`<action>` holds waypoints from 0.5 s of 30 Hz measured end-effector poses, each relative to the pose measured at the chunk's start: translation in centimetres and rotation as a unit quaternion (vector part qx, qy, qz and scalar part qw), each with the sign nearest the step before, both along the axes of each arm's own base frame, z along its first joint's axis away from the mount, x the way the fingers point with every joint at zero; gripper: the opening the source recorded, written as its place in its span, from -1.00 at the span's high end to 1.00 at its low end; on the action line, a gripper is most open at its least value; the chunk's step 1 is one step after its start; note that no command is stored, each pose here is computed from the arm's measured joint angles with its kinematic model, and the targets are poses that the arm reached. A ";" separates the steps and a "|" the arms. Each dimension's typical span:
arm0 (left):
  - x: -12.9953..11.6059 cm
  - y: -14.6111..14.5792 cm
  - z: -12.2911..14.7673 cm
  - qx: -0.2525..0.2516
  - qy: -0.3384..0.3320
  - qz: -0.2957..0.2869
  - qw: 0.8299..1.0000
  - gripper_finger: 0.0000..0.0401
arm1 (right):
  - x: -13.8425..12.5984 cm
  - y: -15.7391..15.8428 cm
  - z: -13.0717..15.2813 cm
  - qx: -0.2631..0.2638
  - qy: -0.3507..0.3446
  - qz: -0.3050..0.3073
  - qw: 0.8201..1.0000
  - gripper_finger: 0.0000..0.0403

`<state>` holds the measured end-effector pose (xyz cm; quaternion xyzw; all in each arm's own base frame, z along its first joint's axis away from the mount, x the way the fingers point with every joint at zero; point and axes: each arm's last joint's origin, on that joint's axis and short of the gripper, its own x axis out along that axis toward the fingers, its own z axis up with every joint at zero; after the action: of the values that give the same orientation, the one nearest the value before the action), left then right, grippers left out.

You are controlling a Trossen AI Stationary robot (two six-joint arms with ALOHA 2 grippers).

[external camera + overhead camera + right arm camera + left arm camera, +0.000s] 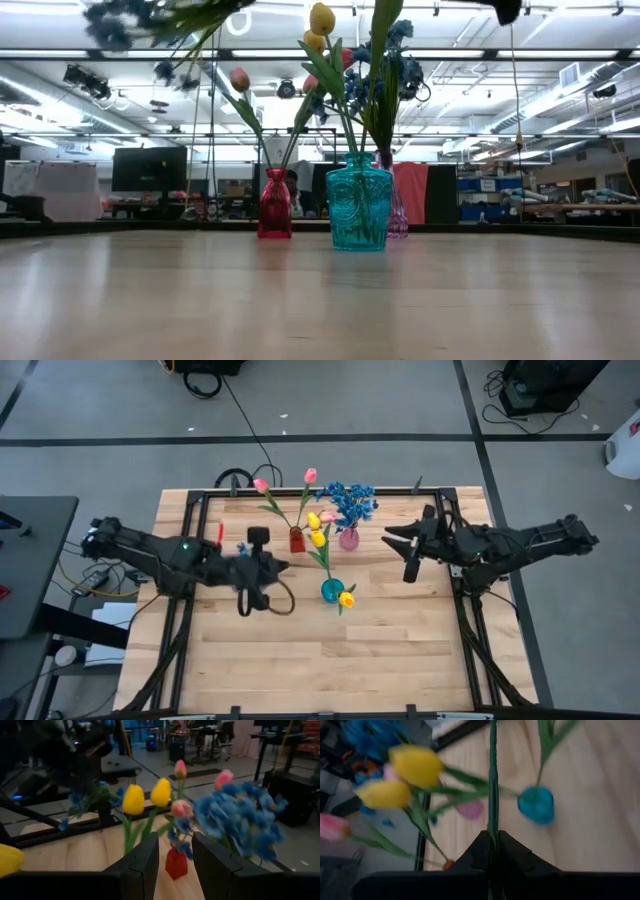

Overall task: Sort flowers into vase by color
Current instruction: Put the blue flowers into the pink vase

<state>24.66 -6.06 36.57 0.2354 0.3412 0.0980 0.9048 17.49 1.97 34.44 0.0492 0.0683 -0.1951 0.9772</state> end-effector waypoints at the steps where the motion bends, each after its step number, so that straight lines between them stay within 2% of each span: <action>1: 0.2 0.3 0.7 -0.007 -0.014 0.001 1.000 0.85 | 0.4 0.1 0.4 -0.004 0.003 0.004 1.000 0.36; 7: 0.6 2.4 3.9 -0.014 -0.068 0.014 0.997 0.85 | 2.8 0.7 2.6 -0.039 0.036 0.028 0.998 0.36; 15: 1.1 5.5 5.6 -0.092 -0.104 -0.023 0.990 0.85 | 6.5 1.2 5.7 -0.119 0.074 0.036 0.989 0.36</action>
<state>25.75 -0.51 42.17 0.1475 0.2475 0.0697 0.9551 23.97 3.17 40.14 -0.0847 0.1184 -0.1698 0.9747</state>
